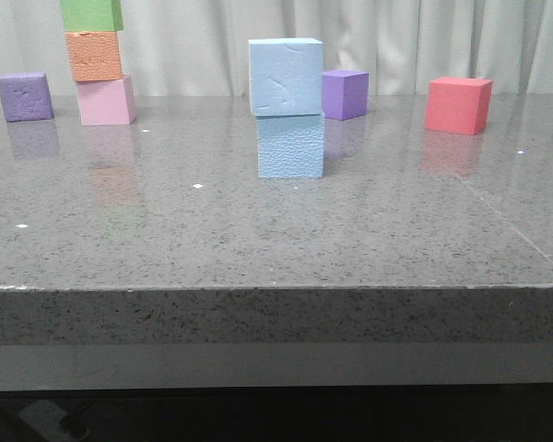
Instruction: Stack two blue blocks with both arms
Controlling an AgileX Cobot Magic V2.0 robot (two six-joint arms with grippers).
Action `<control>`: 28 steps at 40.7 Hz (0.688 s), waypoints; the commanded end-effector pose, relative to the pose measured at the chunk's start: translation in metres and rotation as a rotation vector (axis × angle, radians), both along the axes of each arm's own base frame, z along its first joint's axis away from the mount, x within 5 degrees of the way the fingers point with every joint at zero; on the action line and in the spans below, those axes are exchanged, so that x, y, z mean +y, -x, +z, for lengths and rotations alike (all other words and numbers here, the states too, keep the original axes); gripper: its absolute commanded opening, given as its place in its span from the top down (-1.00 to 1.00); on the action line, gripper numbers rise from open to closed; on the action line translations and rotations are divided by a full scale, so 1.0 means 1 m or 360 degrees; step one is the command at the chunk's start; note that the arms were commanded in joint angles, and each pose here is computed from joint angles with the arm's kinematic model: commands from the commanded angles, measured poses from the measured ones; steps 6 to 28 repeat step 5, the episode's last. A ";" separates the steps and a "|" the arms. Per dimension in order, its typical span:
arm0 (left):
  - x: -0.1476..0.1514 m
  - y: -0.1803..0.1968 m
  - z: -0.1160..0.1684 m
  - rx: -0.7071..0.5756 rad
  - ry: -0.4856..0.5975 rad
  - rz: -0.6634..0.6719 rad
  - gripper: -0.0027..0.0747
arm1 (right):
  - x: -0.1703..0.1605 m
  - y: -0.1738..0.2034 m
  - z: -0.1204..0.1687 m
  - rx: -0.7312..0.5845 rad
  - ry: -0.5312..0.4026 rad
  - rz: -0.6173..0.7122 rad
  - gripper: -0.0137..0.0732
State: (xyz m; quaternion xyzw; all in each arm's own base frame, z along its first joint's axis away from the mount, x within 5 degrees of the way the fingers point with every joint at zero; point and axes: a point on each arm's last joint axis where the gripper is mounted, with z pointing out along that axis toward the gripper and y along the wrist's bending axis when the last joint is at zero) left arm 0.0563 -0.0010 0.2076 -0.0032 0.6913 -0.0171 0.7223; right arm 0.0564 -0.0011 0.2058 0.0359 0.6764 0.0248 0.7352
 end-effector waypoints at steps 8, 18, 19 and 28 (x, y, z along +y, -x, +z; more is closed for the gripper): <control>0.000 0.002 0.008 -0.0157 0.0004 -0.0002 0.98 | 0.000 0.003 0.010 -0.0173 0.0017 -0.0013 0.96; 0.000 0.002 0.008 -0.0157 0.0004 -0.0002 0.98 | 0.000 0.003 0.010 -0.0173 0.0017 -0.0013 0.96; 0.000 0.002 0.008 -0.0157 0.0004 -0.0002 0.98 | 0.000 0.003 0.010 -0.0173 0.0017 -0.0013 0.96; 0.000 0.002 0.008 -0.0157 0.0004 -0.0002 0.98 | 0.000 0.003 0.010 -0.0173 0.0017 -0.0013 0.96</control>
